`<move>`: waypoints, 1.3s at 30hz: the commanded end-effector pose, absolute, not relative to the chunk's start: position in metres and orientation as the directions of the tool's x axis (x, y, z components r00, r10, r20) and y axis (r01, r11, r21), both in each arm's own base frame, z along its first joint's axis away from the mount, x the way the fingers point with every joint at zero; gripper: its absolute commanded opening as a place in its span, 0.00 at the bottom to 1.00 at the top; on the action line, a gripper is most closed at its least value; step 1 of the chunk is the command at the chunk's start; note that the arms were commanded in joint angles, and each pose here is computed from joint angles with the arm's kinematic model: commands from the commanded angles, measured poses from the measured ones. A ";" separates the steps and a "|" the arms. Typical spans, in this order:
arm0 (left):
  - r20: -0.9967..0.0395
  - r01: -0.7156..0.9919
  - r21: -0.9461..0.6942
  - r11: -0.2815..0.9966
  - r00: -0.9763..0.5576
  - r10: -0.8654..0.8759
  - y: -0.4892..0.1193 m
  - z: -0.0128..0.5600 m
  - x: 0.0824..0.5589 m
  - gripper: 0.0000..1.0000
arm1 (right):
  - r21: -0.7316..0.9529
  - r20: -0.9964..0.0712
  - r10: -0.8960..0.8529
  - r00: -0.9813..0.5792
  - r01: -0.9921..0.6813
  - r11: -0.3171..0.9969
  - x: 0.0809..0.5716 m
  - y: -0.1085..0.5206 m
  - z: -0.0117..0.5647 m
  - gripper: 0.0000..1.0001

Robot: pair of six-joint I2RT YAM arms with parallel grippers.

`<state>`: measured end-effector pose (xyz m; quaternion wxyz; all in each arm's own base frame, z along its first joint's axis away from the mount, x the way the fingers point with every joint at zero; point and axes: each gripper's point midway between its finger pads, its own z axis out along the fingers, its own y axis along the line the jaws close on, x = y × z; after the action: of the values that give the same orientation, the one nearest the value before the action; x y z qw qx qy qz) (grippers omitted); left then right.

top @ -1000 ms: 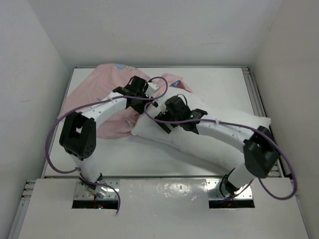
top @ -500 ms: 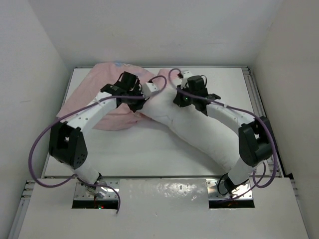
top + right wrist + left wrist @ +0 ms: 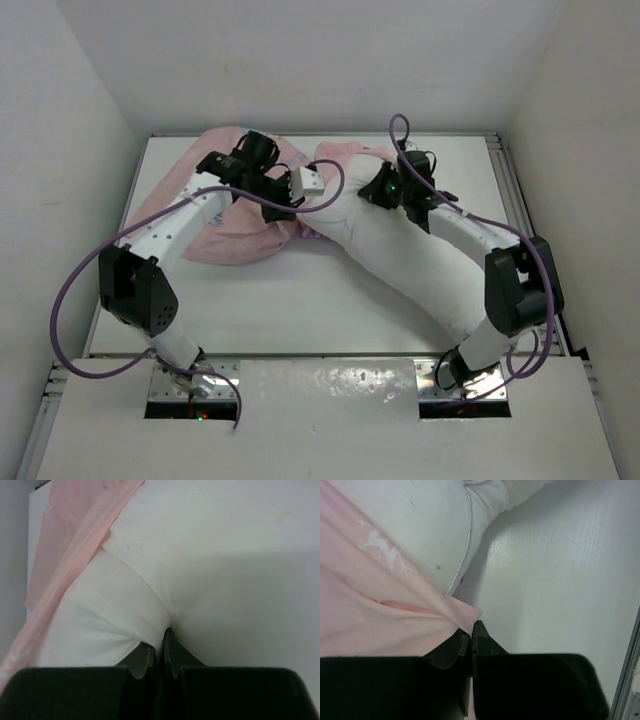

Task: Put the pillow into the pillowcase

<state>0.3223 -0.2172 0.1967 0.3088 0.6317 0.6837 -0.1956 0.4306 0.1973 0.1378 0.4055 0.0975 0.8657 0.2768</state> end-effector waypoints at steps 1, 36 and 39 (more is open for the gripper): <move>-0.647 0.998 0.053 0.037 0.006 0.762 -0.216 0.201 0.295 0.00 | 0.608 -0.705 0.578 -0.411 0.070 0.791 0.468 0.146 0.184 0.00; -0.811 0.982 -0.019 0.189 -0.125 0.572 -0.297 0.223 0.318 0.68 | 0.515 -0.751 0.260 -0.607 -0.292 0.806 0.379 0.241 0.145 0.12; -0.864 0.973 0.012 0.229 -0.105 0.493 -0.289 0.258 0.332 0.75 | 0.522 -0.747 0.192 -0.637 -0.381 0.763 0.365 0.245 0.157 0.43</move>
<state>0.3188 -0.2891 0.1919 0.3092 0.5536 0.7162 -0.2915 0.3841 0.2294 0.1330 0.4351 0.0193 0.8524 0.2894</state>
